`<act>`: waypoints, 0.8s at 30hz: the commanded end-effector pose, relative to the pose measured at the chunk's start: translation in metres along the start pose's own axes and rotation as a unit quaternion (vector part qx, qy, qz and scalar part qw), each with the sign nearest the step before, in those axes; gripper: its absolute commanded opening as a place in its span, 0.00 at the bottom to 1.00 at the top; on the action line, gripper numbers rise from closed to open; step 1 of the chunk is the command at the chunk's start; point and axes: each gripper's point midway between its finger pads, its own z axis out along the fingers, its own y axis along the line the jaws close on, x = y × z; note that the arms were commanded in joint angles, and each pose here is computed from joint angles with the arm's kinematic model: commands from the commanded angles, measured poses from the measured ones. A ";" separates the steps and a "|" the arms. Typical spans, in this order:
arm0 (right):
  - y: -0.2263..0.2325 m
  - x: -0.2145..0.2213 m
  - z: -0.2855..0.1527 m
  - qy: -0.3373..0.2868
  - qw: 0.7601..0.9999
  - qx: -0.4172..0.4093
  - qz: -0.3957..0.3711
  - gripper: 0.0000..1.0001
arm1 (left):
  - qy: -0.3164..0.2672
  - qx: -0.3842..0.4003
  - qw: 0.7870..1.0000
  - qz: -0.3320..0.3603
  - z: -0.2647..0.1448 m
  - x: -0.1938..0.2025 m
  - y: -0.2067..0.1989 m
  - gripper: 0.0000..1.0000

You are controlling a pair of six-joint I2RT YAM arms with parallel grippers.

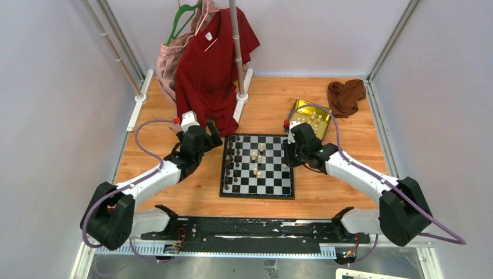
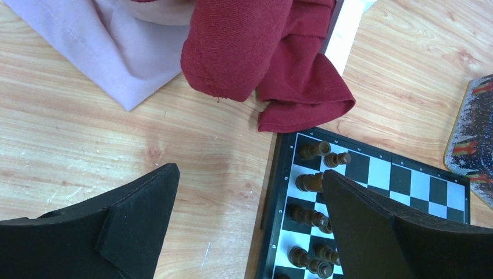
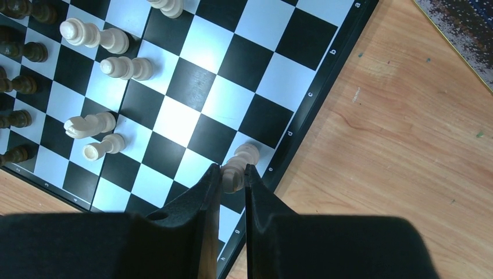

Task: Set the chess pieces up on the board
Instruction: Place the chess piece on the chessboard.

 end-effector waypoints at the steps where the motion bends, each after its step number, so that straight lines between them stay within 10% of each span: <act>1: -0.003 -0.004 0.003 -0.011 1.000 0.001 0.015 0.00 | -0.018 -0.001 1.000 -0.004 0.000 -0.008 0.001 1.00; 24: -0.015 -0.018 0.023 -0.014 0.999 0.004 0.041 0.00 | -0.010 -0.007 1.000 0.001 0.005 -0.001 0.004 1.00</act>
